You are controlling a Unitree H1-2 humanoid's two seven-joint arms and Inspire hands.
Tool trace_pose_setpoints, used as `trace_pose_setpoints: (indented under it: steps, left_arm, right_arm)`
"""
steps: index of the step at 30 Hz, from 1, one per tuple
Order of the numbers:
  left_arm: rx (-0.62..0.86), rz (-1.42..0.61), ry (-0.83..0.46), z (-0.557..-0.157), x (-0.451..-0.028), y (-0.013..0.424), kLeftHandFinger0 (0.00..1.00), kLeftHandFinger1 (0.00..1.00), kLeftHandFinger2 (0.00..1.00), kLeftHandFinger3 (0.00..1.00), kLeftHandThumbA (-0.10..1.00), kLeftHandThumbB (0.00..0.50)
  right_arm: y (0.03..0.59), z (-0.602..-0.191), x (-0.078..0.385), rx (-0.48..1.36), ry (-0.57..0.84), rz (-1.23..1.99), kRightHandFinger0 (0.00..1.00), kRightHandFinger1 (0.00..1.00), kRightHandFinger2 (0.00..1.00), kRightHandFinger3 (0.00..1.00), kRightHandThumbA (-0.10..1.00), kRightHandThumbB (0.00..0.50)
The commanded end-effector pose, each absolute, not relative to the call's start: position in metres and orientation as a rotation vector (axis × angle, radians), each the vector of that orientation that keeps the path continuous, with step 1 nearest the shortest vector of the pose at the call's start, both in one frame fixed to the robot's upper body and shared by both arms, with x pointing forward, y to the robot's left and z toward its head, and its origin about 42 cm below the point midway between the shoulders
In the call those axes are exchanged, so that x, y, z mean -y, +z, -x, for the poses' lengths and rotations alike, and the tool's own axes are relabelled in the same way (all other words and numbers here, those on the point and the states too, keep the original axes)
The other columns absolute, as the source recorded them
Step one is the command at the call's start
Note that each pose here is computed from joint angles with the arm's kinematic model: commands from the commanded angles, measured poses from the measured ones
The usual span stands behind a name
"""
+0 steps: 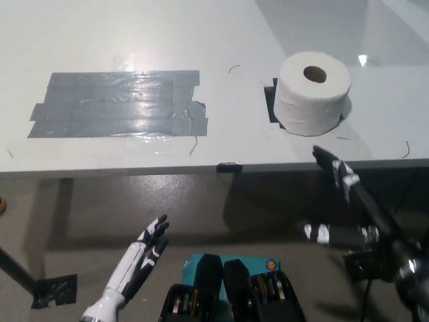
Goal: A person hands over a roll of toilet paper to the robot , and the robot inserts its right thumb into the hole in the centre to grab the roll, and then places it on the balck area on the desk.
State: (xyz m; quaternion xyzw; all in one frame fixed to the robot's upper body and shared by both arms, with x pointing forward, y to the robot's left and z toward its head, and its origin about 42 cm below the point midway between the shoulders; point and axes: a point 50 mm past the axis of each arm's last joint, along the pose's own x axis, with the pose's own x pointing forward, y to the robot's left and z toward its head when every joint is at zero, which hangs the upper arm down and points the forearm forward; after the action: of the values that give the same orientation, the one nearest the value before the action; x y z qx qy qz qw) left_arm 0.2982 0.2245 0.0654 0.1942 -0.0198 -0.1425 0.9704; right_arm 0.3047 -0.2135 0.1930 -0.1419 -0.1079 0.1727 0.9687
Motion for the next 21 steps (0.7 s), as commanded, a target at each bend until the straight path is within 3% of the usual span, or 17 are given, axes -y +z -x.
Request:
trace_pose_setpoints:
  steps: [1, 5, 6, 9, 11, 13, 14, 18, 21]
  left_arm:
    - [0.074, -0.282, -0.285, -0.287, -0.220, 0.074, 1.00, 1.00, 1.00, 1.00, 1.00, 0.216]
    - [0.065, -0.281, -0.294, -0.282, -0.220, 0.070, 1.00, 1.00, 1.00, 1.00, 1.00, 0.205]
    - [0.066, -0.276, -0.294, -0.281, -0.219, 0.069, 1.00, 1.00, 1.00, 1.00, 1.00, 0.205]
    - [0.067, -0.272, -0.297, -0.280, -0.219, 0.068, 1.00, 1.00, 1.00, 1.00, 1.00, 0.201]
    - [0.065, -0.269, -0.300, -0.279, -0.217, 0.067, 1.00, 1.00, 1.00, 1.00, 1.00, 0.197]
    - [0.062, -0.265, -0.297, -0.279, -0.215, 0.066, 1.00, 1.00, 1.00, 1.00, 1.00, 0.198]
    - [0.063, -0.266, -0.293, -0.279, -0.216, 0.066, 1.00, 1.00, 1.00, 1.00, 1.00, 0.190]
    - [0.052, -0.261, -0.277, -0.275, -0.216, 0.065, 1.00, 1.00, 1.00, 1.00, 1.00, 0.186]
    - [0.044, -0.258, -0.269, -0.271, -0.216, 0.063, 1.00, 1.00, 1.00, 1.00, 1.00, 0.175]
  right_arm:
    - [0.210, -0.266, 0.211, 0.492, 0.168, 0.208, 1.00, 1.00, 1.00, 1.00, 0.96, 0.244]
    - [0.173, -0.267, 0.214, 0.393, 0.153, 0.200, 1.00, 1.00, 1.00, 1.00, 0.94, 0.240]
    - [0.158, -0.270, 0.217, 0.340, 0.145, 0.210, 1.00, 1.00, 1.00, 1.00, 0.87, 0.249]
    - [0.121, -0.273, 0.224, 0.225, 0.136, 0.210, 1.00, 1.00, 1.00, 1.00, 0.92, 0.249]
    - [0.092, -0.273, 0.231, 0.149, 0.131, 0.225, 1.00, 1.00, 1.00, 1.00, 0.89, 0.218]
    - [0.086, -0.274, 0.234, 0.144, 0.132, 0.230, 1.00, 1.00, 1.00, 1.00, 0.88, 0.215]
    - [0.082, -0.274, 0.235, 0.132, 0.139, 0.234, 1.00, 1.00, 1.00, 1.00, 0.85, 0.190]
    - [0.073, -0.276, 0.239, 0.113, 0.154, 0.226, 1.00, 1.00, 1.00, 1.00, 0.86, 0.223]
    - [0.072, -0.275, 0.241, 0.114, 0.164, 0.218, 1.00, 1.00, 1.00, 1.00, 0.87, 0.204]
